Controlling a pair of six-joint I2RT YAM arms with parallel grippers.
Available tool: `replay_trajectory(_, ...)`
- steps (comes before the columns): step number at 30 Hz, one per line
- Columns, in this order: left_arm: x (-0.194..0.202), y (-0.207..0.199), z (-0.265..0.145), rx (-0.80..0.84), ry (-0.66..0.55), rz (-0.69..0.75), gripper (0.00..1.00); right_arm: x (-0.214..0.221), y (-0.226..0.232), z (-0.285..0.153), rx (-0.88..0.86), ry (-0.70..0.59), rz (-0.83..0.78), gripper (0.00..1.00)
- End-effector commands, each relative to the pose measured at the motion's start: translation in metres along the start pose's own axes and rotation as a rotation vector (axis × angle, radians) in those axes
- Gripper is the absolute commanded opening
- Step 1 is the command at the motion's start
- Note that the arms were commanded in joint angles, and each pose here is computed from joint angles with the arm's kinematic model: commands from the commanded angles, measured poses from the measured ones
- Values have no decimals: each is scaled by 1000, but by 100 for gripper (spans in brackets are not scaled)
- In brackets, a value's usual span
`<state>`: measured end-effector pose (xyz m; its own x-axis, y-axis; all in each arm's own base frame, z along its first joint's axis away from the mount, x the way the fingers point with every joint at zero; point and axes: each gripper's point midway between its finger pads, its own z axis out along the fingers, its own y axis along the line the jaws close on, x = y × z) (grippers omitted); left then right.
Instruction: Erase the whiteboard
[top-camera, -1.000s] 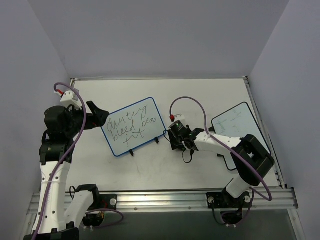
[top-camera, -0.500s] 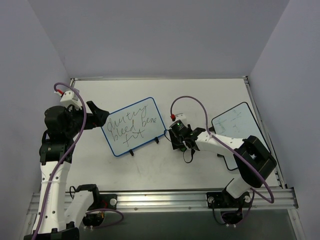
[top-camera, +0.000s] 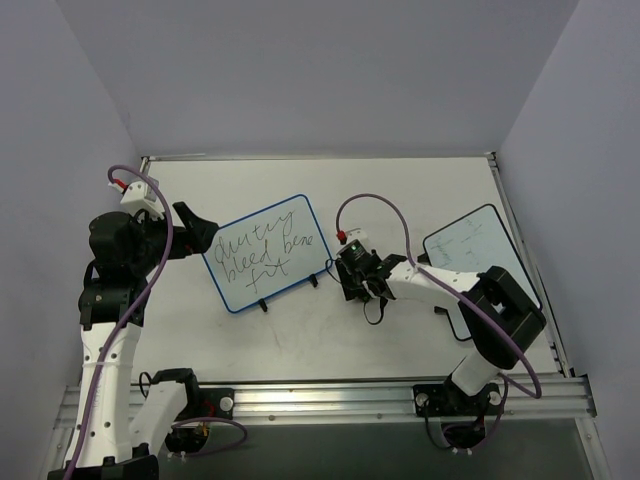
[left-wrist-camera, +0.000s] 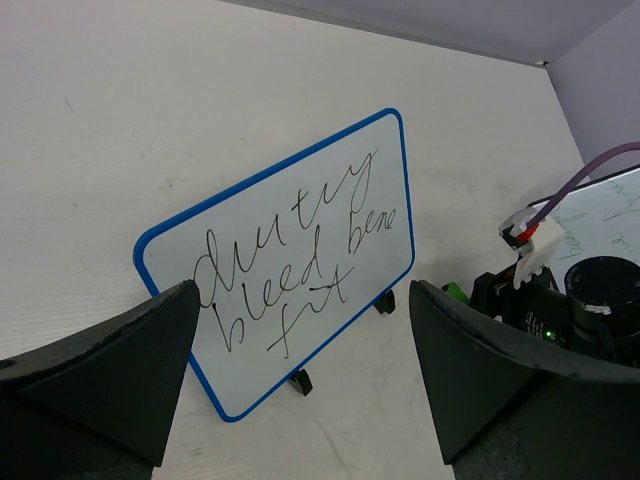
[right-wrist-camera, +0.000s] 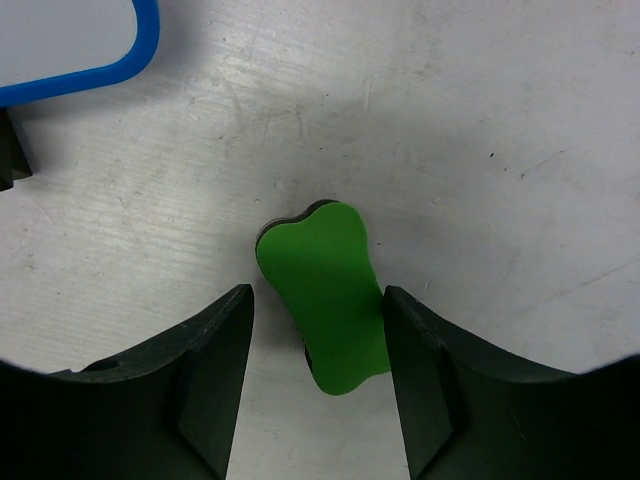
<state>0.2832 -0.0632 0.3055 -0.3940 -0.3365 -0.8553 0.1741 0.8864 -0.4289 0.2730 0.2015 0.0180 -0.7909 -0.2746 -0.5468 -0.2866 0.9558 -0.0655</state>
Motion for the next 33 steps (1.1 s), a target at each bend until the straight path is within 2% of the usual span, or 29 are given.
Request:
replay_trajectory(1, -12, -9, -2, 37, -42, 29, 94, -7, -1, 0, -5, 0, -3, 50)
replay_trajectory(10, -11, -9, -1, 36, -39, 28, 94, -7, -4, -3, 1, 0, 8, 45)
replay_trajectory(23, -12, -9, -1, 38, -41, 29, 94, -26, -1, -27, -3, -52, 20, 49)
replay_trajectory(33, -12, -10, -1, 40, -42, 30, 94, -22, 1, -17, -11, -35, 1, 49)
